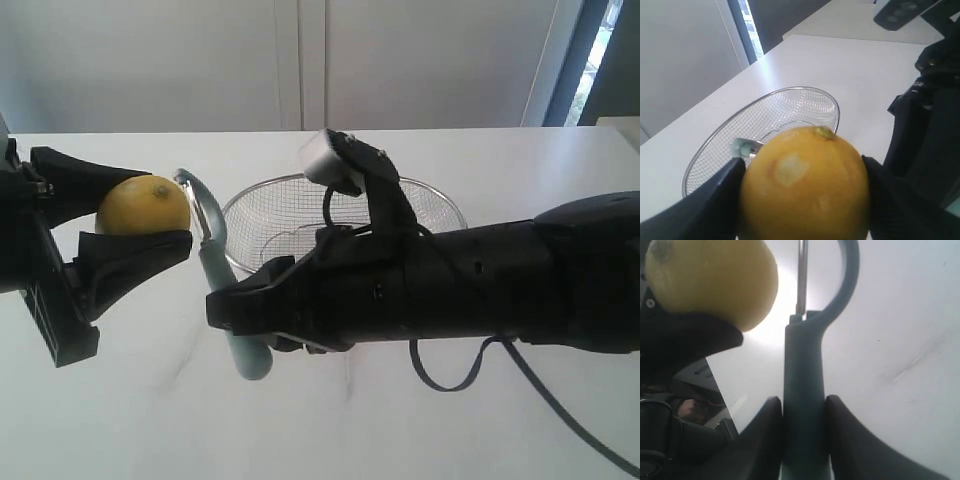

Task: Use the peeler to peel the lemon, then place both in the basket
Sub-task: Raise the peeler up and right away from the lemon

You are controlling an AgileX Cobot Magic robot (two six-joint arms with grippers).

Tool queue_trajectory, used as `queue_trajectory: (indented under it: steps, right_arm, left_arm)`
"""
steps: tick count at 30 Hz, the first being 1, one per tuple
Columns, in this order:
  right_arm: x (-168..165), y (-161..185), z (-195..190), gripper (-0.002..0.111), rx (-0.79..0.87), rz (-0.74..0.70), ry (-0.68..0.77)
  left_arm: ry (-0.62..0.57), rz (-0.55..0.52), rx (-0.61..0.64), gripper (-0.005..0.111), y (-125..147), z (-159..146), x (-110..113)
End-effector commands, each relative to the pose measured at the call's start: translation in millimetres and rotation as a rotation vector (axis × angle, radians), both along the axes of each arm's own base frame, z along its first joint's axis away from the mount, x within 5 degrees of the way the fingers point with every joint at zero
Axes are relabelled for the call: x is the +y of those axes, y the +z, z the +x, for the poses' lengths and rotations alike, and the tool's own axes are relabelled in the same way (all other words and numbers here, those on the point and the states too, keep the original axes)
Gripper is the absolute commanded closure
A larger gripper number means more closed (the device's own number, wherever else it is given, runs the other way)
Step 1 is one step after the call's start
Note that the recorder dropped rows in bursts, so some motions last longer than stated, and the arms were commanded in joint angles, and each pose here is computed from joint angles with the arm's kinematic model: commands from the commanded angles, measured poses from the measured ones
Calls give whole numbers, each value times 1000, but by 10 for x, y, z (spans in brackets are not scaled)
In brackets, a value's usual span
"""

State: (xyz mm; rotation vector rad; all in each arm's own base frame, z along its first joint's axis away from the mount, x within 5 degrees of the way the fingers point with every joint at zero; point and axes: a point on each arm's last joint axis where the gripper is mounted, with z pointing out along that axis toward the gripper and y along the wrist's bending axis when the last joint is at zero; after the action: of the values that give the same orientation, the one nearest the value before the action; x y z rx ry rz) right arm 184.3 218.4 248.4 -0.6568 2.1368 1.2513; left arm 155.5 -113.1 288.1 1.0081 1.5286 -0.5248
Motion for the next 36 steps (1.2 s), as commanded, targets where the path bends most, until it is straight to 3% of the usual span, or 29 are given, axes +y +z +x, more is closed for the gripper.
queue_trajectory:
  steps: [1,18,27,32,36]
  right_arm:
    - [-19,107,-12,108,-39,22,-1]
    - [-199,451,-213,108,-138,56,4]
    - [-621,965,-668,108,-320,82,-4]
    - [-871,1155,-903,108,-521,58,-8]
    - [-1144,1259,-1070,108,-560,39,-129]
  left_arm:
    - [-8,-38,4,107,45,-10,-12]
    - [-24,-44,4,107,50,-22,-21]
    - [-90,-70,3,107,71,-71,-56]
    - [-98,-74,3,107,74,-78,-61]
    - [-98,-74,3,107,74,-78,-61]
